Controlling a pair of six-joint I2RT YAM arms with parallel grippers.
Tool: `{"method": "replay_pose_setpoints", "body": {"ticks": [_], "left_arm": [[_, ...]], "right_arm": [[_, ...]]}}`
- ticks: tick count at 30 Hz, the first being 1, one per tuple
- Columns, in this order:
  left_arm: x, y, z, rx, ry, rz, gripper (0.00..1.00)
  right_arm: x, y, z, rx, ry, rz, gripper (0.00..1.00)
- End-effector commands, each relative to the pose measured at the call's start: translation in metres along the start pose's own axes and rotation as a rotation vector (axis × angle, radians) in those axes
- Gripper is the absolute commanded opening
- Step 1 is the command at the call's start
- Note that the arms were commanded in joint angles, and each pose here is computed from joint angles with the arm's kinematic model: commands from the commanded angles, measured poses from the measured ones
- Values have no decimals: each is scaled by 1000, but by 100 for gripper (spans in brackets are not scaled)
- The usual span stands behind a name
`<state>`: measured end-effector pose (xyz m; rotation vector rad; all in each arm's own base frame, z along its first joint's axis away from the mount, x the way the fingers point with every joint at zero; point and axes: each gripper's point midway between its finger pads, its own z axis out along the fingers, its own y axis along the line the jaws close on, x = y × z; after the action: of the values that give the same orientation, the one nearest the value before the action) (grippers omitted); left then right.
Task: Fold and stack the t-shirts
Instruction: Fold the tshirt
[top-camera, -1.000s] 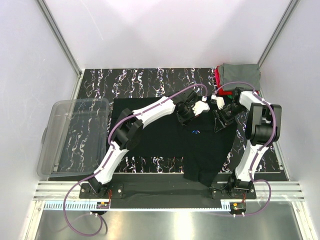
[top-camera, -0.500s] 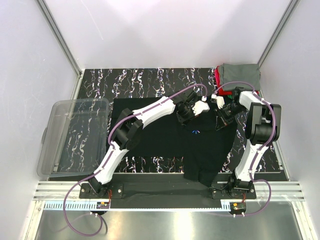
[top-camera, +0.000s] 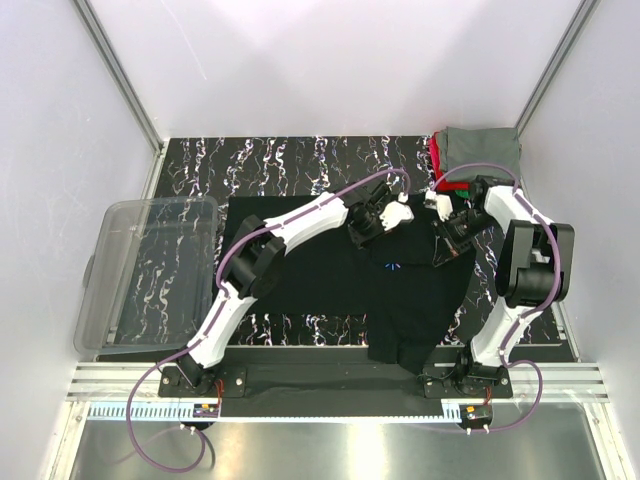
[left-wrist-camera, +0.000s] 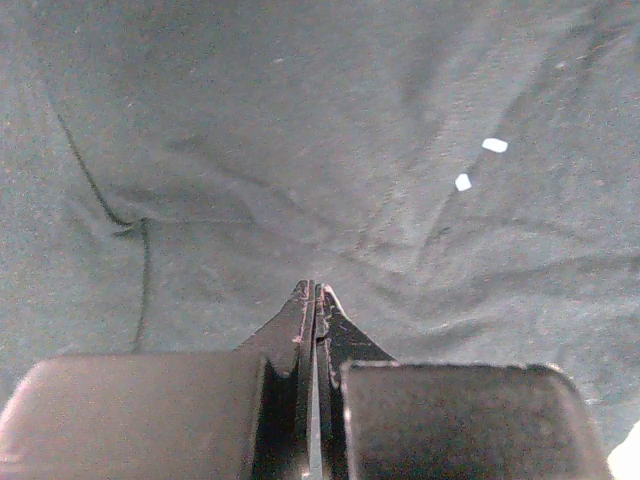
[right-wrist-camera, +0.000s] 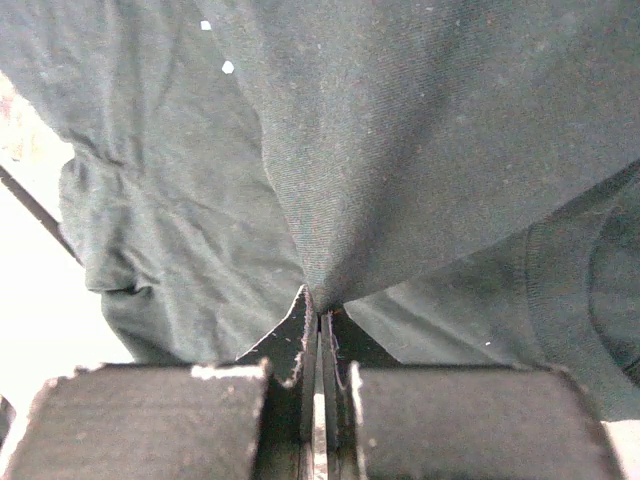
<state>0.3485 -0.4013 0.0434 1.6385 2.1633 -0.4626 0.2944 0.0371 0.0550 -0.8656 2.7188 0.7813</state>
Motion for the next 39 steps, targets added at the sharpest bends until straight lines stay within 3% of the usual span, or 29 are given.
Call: {"method": "replay_pose_setpoints", "body": {"ticks": [1, 29, 33, 34, 39], "left_arm": [[-28, 10, -35, -64, -88, 37, 0], [-36, 39, -66, -128, -146, 12, 0], [-38, 41, -68, -128, -153, 7, 0], [-40, 41, -69, -128, -158, 9, 0], [-44, 47, -86, -151, -183, 11, 0]], "right_arm": [[2, 16, -8, -42, -4, 25, 0], [-3, 33, 3, -177, 57, 189, 3], [-8, 29, 1, -156, 55, 176, 23], [-10, 27, -1, -144, 55, 171, 35], [-72, 5, -64, 27, -101, 35, 42]]}}
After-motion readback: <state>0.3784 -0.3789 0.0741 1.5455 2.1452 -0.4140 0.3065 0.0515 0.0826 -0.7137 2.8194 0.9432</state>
